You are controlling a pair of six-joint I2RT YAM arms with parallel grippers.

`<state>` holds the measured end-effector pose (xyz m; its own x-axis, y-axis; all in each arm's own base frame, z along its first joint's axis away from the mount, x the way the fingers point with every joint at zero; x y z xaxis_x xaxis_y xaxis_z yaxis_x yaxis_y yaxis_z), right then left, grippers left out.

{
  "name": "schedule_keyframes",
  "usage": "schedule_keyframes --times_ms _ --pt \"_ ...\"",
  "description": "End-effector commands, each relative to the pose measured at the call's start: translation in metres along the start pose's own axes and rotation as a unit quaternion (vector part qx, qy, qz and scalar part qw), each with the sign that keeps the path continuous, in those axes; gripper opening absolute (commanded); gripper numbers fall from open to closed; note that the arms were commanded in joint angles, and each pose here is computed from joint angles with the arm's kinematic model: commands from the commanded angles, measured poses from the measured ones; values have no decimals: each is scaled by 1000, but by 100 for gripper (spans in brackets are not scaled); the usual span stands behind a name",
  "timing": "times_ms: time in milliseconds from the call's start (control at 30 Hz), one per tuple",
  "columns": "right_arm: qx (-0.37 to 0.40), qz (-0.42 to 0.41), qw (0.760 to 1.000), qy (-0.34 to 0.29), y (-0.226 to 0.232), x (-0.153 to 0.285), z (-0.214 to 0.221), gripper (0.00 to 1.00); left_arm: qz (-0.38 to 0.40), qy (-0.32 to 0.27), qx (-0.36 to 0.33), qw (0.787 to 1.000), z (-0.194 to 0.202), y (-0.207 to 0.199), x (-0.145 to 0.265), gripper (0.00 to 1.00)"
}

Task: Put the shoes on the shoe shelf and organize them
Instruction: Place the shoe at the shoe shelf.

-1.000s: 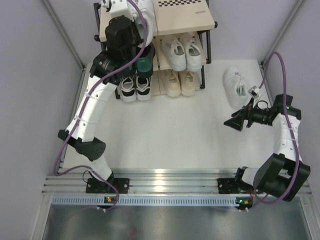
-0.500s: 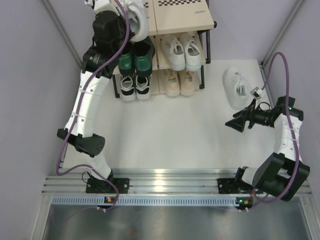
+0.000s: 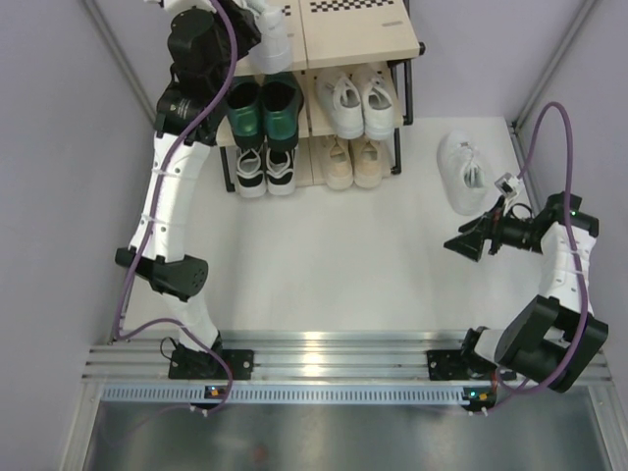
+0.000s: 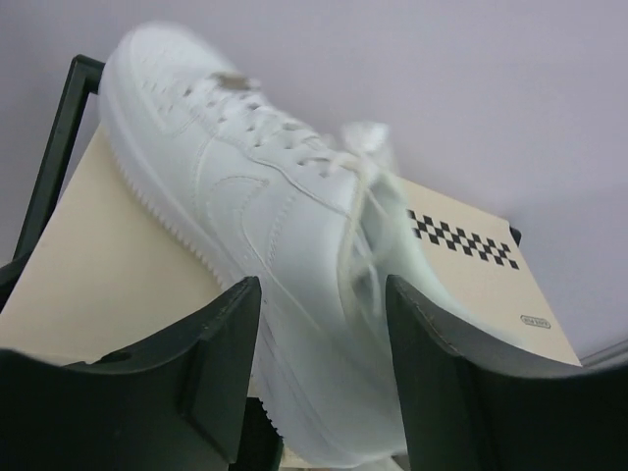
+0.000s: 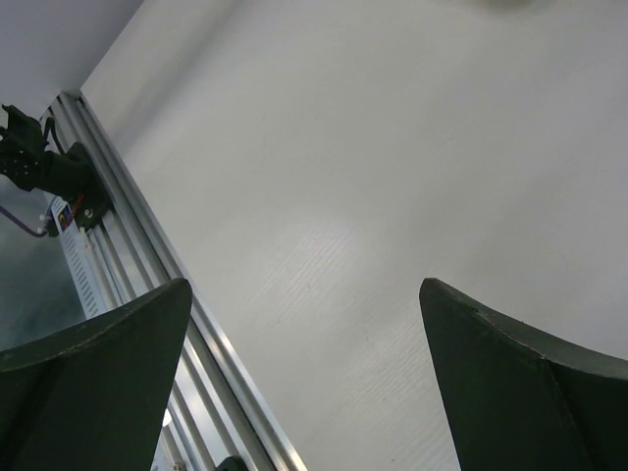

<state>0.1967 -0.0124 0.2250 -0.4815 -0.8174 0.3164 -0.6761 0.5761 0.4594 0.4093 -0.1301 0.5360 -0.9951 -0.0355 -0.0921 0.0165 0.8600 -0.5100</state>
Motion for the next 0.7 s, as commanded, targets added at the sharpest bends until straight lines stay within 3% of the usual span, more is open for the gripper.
schedule_keyframes --times_ms 0,333,533,667 --pt "33 -7 999 -29 0 4 -11 99 36 -44 35 998 -26 -13 3 61" --pt "34 -4 999 -32 1 6 -11 99 62 -56 68 994 -48 -13 10 74" --pt "35 -4 999 -32 0 6 -11 99 77 -96 79 989 -83 -15 38 73" --pt "34 -4 999 -31 0 6 -11 99 67 -103 87 989 -91 -7 51 65"
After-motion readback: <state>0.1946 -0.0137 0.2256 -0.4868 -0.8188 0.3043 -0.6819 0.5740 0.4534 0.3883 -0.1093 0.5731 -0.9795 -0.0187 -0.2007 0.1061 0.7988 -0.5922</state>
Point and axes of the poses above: each gripper's point midway between its finger pads, its own x axis back along the fingers, its own y axis along the line the jaws close on, z = x × y, the point moved 8 cm from there along x, back along the fingers
